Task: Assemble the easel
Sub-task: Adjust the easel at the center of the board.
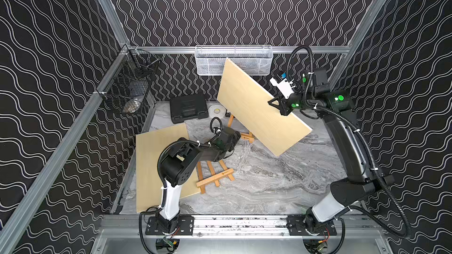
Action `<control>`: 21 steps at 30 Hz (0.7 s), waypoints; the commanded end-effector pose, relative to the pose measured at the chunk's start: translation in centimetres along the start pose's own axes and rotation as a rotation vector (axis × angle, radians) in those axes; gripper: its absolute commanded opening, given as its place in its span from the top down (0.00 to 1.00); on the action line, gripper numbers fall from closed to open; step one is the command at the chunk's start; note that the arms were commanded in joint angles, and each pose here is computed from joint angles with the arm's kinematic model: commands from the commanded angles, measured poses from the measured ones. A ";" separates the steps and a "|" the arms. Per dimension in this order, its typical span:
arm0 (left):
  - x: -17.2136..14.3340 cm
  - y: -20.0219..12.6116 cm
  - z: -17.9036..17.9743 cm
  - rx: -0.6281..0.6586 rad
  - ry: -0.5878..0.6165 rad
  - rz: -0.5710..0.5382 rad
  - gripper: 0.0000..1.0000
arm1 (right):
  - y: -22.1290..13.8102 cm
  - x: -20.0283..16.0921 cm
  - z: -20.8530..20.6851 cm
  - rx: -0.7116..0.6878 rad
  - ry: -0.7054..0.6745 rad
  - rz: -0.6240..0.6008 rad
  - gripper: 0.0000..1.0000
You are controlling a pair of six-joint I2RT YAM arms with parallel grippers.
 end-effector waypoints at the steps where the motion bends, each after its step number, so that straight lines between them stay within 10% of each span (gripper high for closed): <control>1: 0.3 0.6 -0.2 -0.019 -0.067 -0.041 0.41 | -1.3 3.5 0.5 0.018 -0.076 -0.178 1.00; 21: -4.1 1.5 -0.8 -0.078 0.003 0.139 0.77 | -3.5 2.8 0.3 -0.057 -0.051 -0.179 1.00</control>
Point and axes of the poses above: each gripper's point midway between its finger pads, its own y axis out along the fingers, its own z axis along the line the jaws close on, x = y × z, the point moved 4 cm from there along -y, back along the fingers, and after that the axes turned 14 degrees about y, right-handed, at the moved point
